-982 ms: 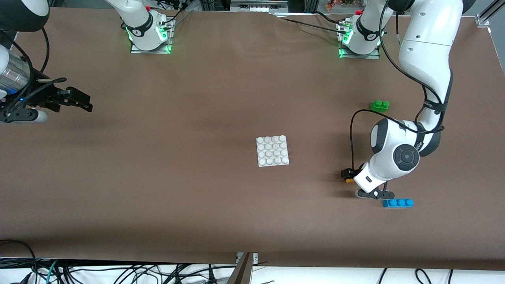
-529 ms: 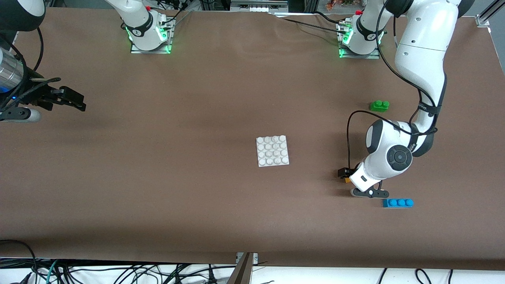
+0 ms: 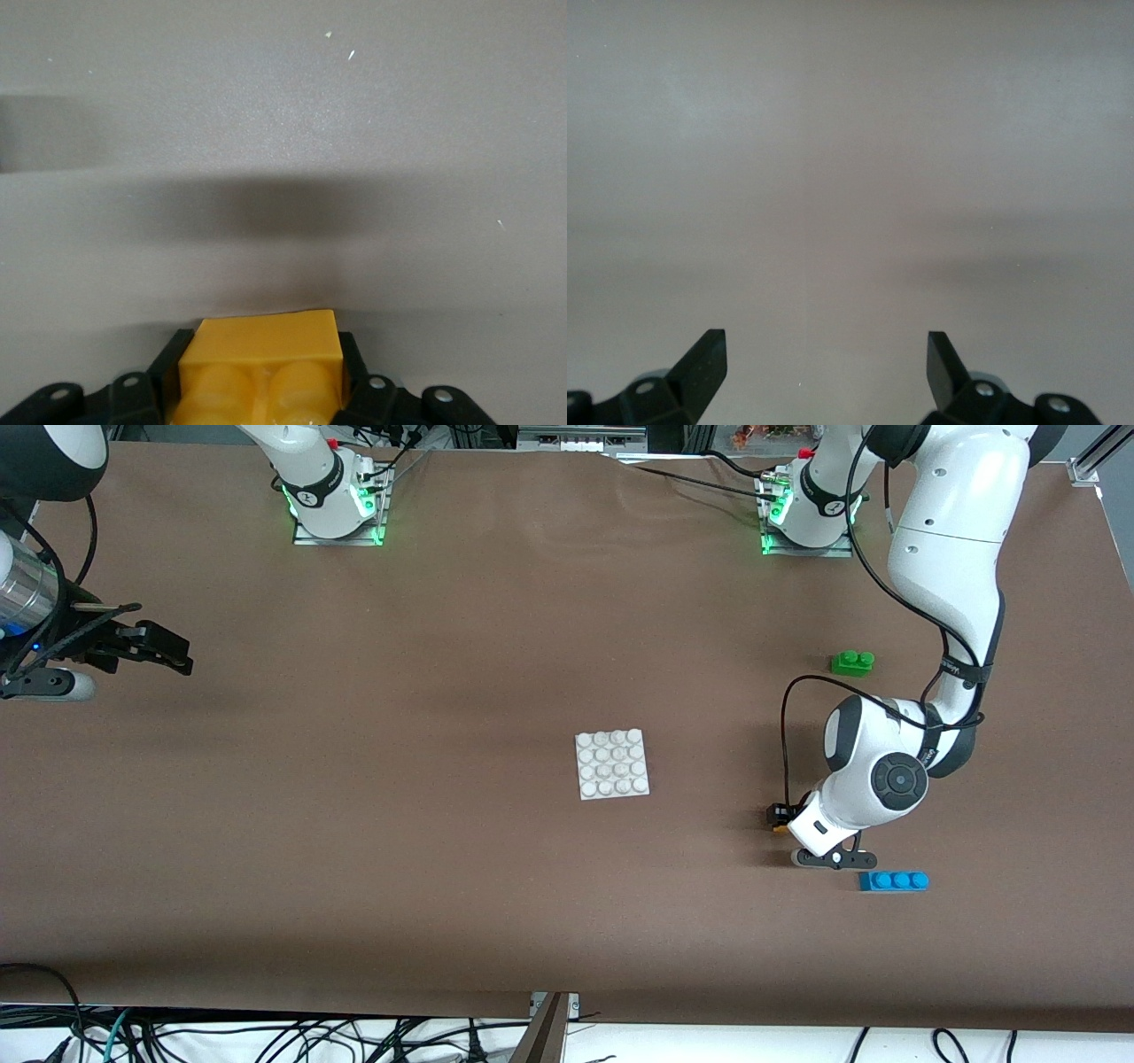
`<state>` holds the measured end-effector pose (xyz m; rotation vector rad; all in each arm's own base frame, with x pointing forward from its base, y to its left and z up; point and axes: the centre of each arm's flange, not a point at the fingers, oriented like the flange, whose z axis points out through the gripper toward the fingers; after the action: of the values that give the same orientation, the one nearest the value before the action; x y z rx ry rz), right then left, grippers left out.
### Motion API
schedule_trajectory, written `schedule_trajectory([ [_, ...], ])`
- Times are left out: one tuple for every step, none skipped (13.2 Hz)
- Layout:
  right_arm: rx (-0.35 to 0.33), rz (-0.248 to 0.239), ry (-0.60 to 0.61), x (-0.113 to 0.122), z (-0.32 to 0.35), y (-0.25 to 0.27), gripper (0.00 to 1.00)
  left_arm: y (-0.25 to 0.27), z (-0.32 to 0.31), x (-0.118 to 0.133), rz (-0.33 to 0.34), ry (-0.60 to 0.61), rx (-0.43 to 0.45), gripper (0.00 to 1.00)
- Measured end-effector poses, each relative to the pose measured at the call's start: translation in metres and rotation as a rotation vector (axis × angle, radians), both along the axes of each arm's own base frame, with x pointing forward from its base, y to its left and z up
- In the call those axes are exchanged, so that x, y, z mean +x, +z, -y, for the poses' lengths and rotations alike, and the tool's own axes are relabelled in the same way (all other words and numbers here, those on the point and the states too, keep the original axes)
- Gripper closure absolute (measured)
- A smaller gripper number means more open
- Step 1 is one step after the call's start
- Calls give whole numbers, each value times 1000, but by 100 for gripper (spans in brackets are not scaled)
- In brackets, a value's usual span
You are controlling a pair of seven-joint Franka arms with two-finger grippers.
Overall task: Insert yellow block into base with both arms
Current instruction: 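Lower the left gripper onto the yellow block and close on it, then lift the yellow block and carry it over the white base plate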
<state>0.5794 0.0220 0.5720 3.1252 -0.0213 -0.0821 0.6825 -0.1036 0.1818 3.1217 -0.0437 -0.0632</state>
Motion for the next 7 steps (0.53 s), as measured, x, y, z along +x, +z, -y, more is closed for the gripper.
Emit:
schedule_trajectory([
  [0,-1,0,0,0,0,0,0,0,0,1,2,0,31],
  [0,-1,0,0,0,0,0,2,-1,1,3,4,0,31],
  [0,-1,0,0,0,0,0,7,-1,3,11,5,-2,31],
  [0,-1,0,0,0,0,0,17,0,7,20,5,-3,31],
  [0,-2,0,0,0,-1,0,35,2,11,21,2,-5,31],
  [0,-2,0,0,0,-1,0,57,6,14,16,-2,-7,31],
  [0,-2,0,0,0,-1,0,81,12,18,8,-8,-9,31],
])
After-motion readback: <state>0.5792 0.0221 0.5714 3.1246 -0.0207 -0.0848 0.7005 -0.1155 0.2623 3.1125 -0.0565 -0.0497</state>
